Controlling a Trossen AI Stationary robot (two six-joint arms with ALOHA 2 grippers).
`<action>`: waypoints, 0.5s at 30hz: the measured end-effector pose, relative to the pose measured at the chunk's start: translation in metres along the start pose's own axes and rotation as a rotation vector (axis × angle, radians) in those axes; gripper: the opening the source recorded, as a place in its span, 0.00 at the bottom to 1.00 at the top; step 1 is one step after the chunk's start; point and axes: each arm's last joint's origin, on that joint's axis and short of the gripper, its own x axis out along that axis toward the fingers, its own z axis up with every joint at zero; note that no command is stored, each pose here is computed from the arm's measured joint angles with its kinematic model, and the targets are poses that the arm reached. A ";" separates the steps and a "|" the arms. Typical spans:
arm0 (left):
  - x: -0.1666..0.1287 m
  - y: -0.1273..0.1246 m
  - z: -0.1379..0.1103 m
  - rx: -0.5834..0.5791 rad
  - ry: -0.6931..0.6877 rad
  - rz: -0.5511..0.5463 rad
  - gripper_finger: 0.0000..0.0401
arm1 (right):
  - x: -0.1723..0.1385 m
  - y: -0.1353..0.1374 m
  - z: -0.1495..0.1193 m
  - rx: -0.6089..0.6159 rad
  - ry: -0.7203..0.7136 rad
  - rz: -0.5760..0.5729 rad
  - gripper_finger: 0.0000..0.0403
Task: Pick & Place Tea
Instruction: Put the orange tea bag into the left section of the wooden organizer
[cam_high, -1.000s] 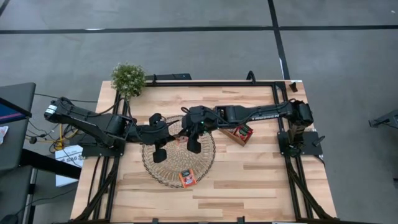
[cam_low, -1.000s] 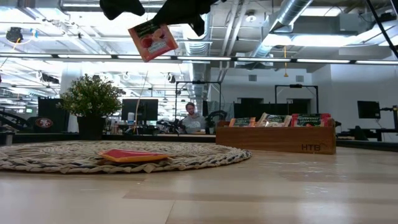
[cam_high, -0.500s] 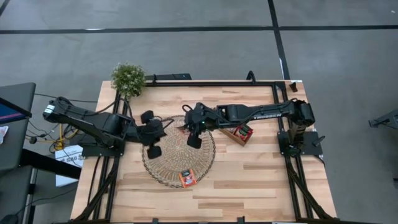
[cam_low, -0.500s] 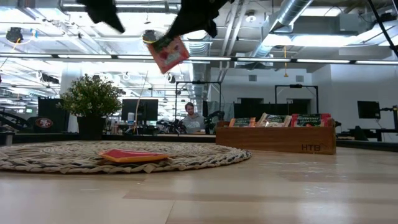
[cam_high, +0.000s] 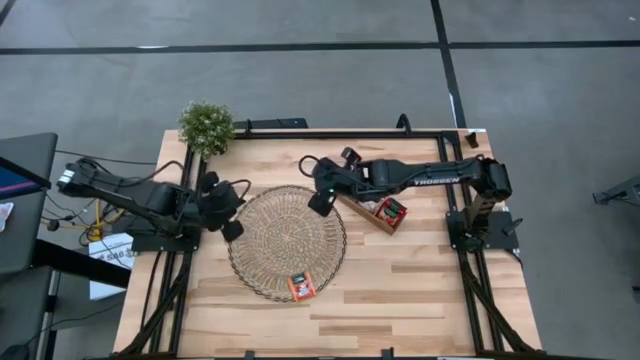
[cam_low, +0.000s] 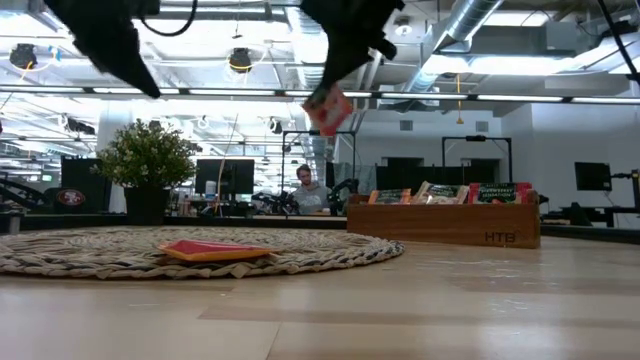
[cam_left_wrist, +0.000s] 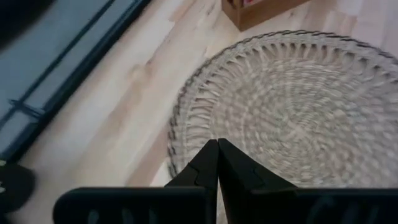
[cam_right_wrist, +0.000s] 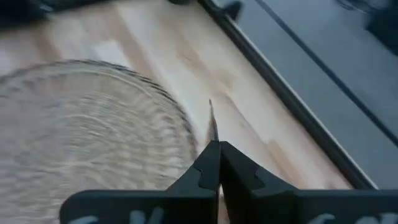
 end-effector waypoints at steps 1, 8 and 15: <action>0.000 0.002 -0.004 -0.011 -0.009 -0.018 0.00 | 0.000 -0.002 -0.001 0.002 0.011 -0.020 0.00; 0.001 0.014 -0.028 -0.082 -0.077 -0.104 0.00 | 0.003 -0.023 -0.005 0.047 0.082 -0.100 0.00; -0.004 0.019 -0.031 -0.110 -0.126 -0.148 0.00 | -0.009 -0.054 0.001 0.107 0.073 -0.140 0.00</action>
